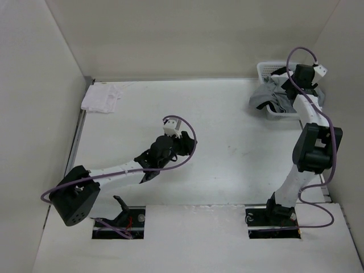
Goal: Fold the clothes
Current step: Grab the tank top from the pile, then move the tank top to the center of the board, then flatten the tank top out
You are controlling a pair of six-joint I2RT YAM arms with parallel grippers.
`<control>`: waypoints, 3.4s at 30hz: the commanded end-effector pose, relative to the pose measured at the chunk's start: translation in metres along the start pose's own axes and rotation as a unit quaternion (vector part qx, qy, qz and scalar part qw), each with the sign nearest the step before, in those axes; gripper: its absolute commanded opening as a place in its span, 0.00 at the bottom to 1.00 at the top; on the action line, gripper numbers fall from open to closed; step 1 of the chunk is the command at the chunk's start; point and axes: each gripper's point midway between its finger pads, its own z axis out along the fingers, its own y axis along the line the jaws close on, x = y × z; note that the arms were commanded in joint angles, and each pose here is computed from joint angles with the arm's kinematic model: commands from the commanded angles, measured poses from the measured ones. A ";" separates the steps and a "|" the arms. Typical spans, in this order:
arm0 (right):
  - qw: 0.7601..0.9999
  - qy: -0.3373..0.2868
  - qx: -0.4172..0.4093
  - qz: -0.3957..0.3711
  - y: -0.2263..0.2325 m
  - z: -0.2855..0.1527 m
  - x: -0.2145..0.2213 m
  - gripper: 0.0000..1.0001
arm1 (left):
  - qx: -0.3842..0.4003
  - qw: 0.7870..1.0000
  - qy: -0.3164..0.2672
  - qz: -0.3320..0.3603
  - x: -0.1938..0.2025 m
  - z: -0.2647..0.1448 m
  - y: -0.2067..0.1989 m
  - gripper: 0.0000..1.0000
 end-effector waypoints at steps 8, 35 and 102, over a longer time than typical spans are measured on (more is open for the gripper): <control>1.000 0.003 0.002 -0.016 -0.001 0.028 -0.009 0.39 | 0.024 0.999 -0.039 -0.003 -0.020 0.017 -0.013 0.48; 0.992 -0.102 -0.057 0.041 0.023 -0.021 -0.090 0.00 | 0.014 0.999 -0.049 -0.010 -0.025 0.018 -0.002 0.49; 0.904 0.292 -0.303 -0.075 0.049 -0.308 0.357 0.43 | -0.038 0.982 0.184 -0.030 0.125 0.012 -0.001 0.38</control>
